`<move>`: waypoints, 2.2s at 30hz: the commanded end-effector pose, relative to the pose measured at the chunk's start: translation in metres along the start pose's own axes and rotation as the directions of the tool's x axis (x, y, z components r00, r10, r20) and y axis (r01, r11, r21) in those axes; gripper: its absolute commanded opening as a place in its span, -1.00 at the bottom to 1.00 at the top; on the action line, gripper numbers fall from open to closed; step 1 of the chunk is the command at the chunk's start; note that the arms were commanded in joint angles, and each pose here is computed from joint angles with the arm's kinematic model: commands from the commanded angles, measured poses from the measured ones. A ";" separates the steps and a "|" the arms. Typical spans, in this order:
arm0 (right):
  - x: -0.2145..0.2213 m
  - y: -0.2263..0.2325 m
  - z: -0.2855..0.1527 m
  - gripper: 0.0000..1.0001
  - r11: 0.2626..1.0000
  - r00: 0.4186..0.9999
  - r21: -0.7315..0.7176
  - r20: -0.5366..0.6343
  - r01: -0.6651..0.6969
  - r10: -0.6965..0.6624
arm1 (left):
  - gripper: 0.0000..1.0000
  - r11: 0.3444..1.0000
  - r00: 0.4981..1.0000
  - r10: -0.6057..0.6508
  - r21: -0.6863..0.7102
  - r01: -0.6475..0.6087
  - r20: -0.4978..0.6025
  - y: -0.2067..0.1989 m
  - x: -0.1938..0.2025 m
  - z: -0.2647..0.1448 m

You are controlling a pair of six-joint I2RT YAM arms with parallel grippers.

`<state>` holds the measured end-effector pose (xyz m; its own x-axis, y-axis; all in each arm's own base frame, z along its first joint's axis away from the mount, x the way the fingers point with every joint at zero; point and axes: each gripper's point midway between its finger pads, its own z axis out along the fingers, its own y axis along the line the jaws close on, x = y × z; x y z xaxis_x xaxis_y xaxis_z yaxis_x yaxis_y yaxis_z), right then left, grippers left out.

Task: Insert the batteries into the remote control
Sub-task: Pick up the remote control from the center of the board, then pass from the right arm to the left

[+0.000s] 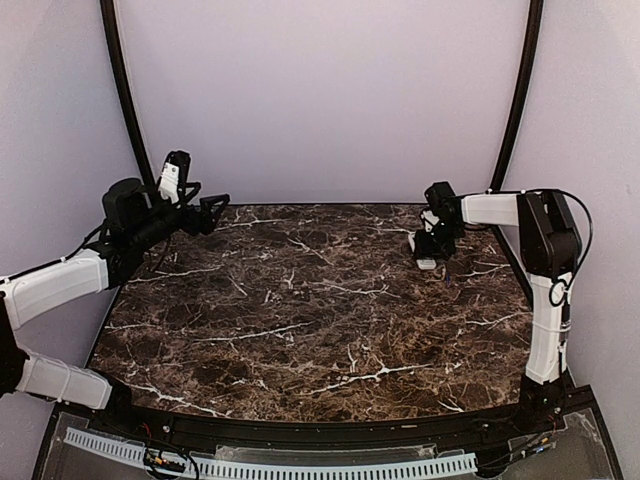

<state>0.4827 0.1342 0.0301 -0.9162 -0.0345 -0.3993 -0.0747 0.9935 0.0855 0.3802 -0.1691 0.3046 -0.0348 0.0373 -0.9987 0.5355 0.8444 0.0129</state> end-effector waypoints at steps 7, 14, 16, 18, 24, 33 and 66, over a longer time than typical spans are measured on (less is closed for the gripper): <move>0.006 0.114 -0.099 -0.68 0.876 0.967 -0.409 0.100 0.255 -0.235 | 0.72 0.919 0.954 0.296 0.256 -0.298 0.049 -0.070 0.028 -0.011; 0.095 0.224 -0.159 -0.72 0.656 0.845 -0.567 0.147 0.499 -0.515 | 0.55 0.511 0.696 0.670 0.521 -0.684 0.257 -0.174 0.085 -0.049; 0.121 0.256 -0.180 -0.73 0.572 0.809 -0.619 0.187 0.538 -0.558 | 0.43 0.394 0.612 0.734 0.551 -0.736 0.293 -0.193 0.100 -0.061; 0.143 0.283 -0.199 -0.70 0.497 0.775 -0.655 0.226 0.569 -0.590 | 0.37 0.333 0.558 0.764 0.542 -0.772 0.325 -0.204 0.103 -0.071; 0.183 0.328 -0.225 -0.68 0.368 0.686 -0.673 0.287 0.641 -0.669 | 0.48 0.251 0.458 0.803 0.481 -0.840 0.381 -0.209 0.104 -0.085; 0.195 0.353 -0.248 -0.69 0.283 0.636 -0.689 0.330 0.668 -0.698 | 0.30 0.255 0.443 0.837 0.486 -0.836 0.321 -0.200 0.113 -0.082; 0.149 0.360 -0.375 0.97 0.169 0.548 -0.553 0.648 0.816 -0.529 | -1.00 0.591 0.753 0.624 0.504 -0.629 0.208 -0.213 0.043 -0.073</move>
<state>0.1759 0.4528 0.2406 -0.3545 -0.6621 -0.6603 -0.9265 0.1533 0.3438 0.2030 -0.2958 0.2200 0.6238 0.5369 -0.5680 0.6407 0.0649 0.7650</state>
